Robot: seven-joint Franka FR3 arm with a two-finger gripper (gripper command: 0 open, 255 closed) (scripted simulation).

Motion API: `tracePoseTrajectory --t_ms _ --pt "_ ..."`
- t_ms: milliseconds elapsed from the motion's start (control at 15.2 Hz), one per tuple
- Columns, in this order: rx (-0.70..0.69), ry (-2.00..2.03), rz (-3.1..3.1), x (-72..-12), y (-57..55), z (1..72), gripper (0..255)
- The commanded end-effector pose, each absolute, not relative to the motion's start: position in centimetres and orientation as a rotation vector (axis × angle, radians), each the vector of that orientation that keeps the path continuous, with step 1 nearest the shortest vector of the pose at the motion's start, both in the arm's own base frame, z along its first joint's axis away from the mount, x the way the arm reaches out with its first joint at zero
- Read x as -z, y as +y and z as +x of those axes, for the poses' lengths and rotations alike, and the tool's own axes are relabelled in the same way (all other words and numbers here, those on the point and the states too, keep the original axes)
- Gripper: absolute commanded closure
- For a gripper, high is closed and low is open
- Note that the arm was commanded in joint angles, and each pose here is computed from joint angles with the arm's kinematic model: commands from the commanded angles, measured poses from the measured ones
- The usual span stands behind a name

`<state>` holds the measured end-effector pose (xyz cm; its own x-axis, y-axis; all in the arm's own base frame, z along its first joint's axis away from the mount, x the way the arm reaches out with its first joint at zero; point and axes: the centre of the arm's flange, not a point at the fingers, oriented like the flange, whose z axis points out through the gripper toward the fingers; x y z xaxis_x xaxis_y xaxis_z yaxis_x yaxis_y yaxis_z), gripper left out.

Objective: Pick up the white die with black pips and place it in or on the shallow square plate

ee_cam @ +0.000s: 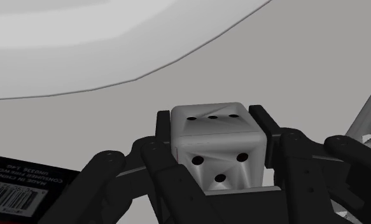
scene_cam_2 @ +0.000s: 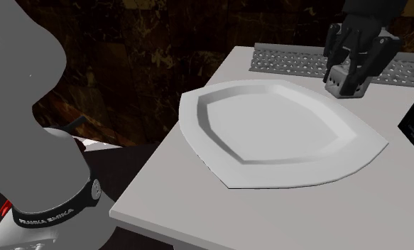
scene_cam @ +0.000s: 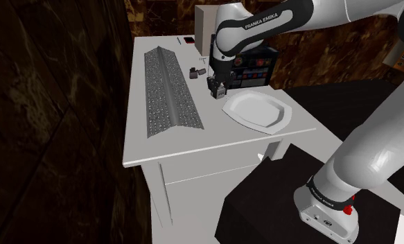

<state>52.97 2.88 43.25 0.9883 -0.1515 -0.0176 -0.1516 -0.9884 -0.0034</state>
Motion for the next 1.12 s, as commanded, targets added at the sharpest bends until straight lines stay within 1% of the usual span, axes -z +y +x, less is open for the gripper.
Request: tracePoseTrajectory --t_ms 0,990,1056 --pt "-0.028 0.239 -3.128 -44.2 2.9 53.0 255" --pt "-0.028 0.239 -3.128 -51.8 2.9 53.0 255" --pt "-0.028 0.239 -3.128 -51.9 2.5 51.7 255"
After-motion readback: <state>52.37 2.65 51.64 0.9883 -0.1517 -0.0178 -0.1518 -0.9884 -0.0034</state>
